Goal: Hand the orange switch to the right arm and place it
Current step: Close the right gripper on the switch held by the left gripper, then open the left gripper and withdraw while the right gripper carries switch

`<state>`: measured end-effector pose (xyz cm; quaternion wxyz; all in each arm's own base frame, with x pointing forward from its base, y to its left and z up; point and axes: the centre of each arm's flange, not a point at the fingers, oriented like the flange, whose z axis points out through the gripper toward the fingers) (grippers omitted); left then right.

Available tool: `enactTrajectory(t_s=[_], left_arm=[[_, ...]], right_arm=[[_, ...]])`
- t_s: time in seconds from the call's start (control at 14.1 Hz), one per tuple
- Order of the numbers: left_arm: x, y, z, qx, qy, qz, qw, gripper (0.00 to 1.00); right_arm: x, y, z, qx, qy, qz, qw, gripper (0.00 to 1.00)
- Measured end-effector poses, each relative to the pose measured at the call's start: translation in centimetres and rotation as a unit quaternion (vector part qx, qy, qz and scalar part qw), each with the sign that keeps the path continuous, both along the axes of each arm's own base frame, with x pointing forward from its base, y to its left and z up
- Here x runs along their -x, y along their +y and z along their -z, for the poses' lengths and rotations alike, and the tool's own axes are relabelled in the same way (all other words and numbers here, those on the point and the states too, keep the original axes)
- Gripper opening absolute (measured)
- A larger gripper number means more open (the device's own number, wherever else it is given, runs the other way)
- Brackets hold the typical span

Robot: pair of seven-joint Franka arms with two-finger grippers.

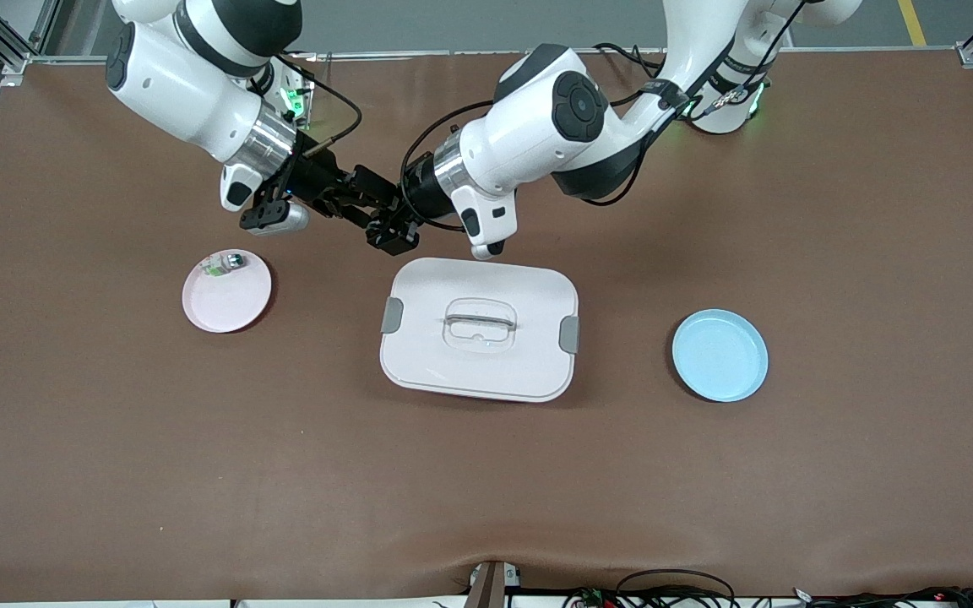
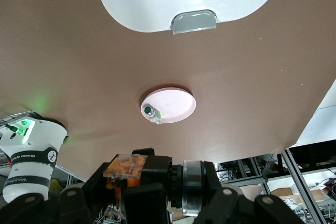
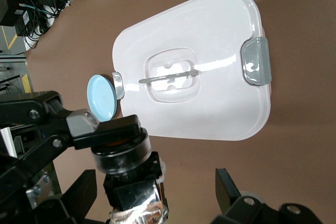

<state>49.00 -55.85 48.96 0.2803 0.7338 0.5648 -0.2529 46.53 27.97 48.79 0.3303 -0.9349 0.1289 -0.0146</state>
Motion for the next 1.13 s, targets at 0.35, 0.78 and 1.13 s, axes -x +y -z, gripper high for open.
enactTrajectory(t_s=[0.35,0.78,1.13], left_arm=[[0.0,0.0,0.01,0.0,0.0,0.0,1.0,0.73],[0.12,-0.24,0.48,-0.001,0.004,0.002,1.0,0.73],[-0.04,-0.14,0.55,-0.002,0.002,0.002,1.0,0.78]], right_arm=[[-0.01,0.01,0.0,0.0,0.0,0.0,1.0,0.74],[-0.02,0.3,-0.39,-0.004,-0.007,-0.007,1.0,0.42],[-0.06,0.27,-0.25,-0.003,-0.004,-0.008,1.0,0.42]])
